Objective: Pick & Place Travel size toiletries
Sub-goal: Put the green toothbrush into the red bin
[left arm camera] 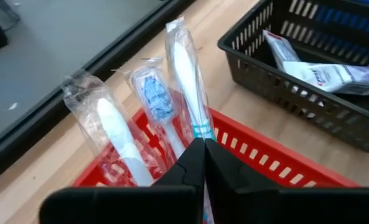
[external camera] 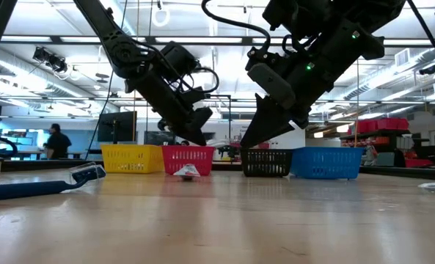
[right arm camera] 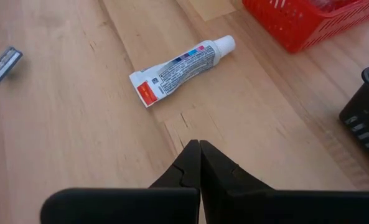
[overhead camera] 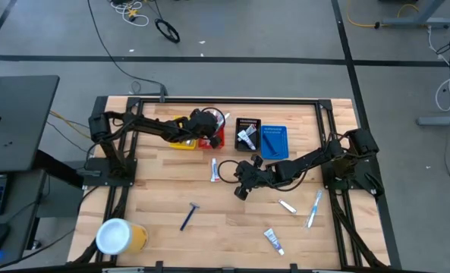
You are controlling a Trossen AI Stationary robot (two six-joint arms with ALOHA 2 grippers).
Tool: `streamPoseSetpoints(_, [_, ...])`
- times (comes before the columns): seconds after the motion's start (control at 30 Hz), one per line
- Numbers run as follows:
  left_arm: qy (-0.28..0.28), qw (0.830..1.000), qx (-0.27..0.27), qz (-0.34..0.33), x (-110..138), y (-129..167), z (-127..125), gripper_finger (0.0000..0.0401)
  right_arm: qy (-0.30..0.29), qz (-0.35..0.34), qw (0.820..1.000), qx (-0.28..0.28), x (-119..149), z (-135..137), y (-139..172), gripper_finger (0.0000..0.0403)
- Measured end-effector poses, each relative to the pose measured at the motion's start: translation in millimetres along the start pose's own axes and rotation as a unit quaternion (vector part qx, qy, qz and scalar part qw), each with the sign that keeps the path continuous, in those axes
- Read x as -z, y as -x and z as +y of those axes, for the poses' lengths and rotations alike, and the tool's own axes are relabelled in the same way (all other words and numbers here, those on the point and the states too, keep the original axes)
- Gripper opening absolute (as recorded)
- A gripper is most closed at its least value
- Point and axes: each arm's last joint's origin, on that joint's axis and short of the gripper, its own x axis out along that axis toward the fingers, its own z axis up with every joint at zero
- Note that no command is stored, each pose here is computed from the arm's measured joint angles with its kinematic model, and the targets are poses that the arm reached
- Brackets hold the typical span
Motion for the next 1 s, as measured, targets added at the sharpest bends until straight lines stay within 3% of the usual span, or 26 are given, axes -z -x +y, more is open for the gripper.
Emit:
streamPoseSetpoints(0.4, [0.01,0.999,-0.03,-0.02,-5,12,-12,0.0005,0.0,0.0,1.0,0.0,0,0,0,0.0001])
streamPoseSetpoints(0.63, [0.033,0.994,-0.1,-0.018,-3,18,-12,0.0006,-0.005,-0.001,1.0,0.0,0,0,0,0.0001])
streamPoseSetpoints(1.0, [0.069,0.992,-0.104,0.012,6,16,-12,0.002,-0.008,0.0,1.0,0.0,0,0,0,0.0001])
